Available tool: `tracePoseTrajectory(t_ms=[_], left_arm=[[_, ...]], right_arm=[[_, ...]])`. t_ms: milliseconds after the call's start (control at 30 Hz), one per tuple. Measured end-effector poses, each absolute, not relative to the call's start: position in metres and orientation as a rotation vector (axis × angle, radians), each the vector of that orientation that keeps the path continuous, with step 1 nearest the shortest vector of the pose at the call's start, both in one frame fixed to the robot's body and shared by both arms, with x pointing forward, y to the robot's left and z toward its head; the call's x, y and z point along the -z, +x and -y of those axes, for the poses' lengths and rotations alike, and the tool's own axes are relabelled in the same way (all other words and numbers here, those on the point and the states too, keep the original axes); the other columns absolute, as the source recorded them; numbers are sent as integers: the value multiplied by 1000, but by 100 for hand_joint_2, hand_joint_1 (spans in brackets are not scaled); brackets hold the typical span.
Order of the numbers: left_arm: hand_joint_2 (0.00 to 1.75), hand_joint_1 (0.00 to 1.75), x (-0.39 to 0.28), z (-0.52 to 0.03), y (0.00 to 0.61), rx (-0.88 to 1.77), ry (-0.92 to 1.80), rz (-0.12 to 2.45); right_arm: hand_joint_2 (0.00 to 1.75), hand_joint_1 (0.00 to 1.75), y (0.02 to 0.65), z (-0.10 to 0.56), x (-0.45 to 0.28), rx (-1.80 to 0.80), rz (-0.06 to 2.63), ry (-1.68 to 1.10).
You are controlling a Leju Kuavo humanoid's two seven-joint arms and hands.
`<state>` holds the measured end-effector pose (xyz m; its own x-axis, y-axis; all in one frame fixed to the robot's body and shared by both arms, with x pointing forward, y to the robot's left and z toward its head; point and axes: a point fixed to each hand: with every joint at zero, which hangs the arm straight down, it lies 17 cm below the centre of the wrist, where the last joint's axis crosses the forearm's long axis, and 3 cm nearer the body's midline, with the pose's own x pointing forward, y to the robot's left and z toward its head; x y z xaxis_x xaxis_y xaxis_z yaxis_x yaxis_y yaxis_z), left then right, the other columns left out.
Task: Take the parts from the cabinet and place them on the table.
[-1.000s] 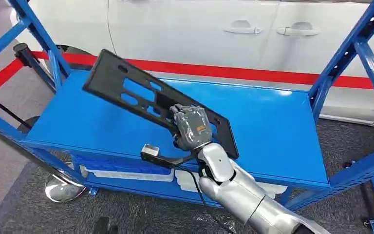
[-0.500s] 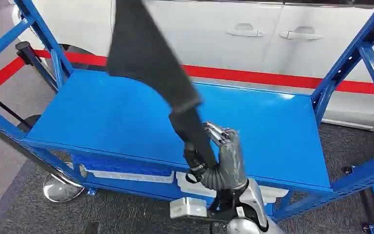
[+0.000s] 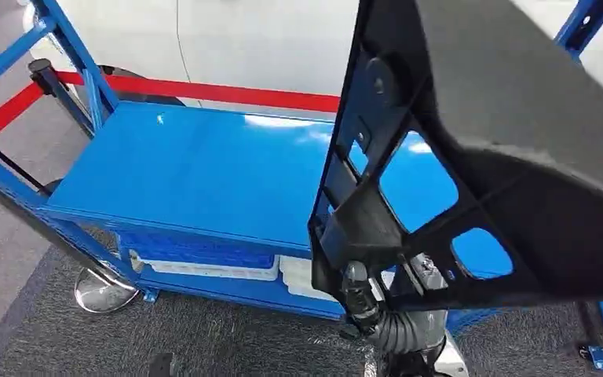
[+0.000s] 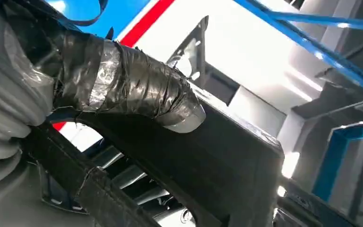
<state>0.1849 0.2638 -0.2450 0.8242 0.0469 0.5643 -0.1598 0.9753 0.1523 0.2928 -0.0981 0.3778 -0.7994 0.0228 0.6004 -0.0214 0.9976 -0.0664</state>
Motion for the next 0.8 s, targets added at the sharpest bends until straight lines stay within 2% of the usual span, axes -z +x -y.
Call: tracePoseTrajectory(t_ms=[133,567,800], left_arm=[[175,0,241,-263,198,-82,214,604],[175,0,238,-270,199,-94,244,641],[175,0,238,-273,197,-106,255,647]], right_arm=[[175,175,289,102,-377,-85,2491,10],[175,175,288,89,-383,-87,2493,333],[175,175,294,80,-386,-94,2492,414]])
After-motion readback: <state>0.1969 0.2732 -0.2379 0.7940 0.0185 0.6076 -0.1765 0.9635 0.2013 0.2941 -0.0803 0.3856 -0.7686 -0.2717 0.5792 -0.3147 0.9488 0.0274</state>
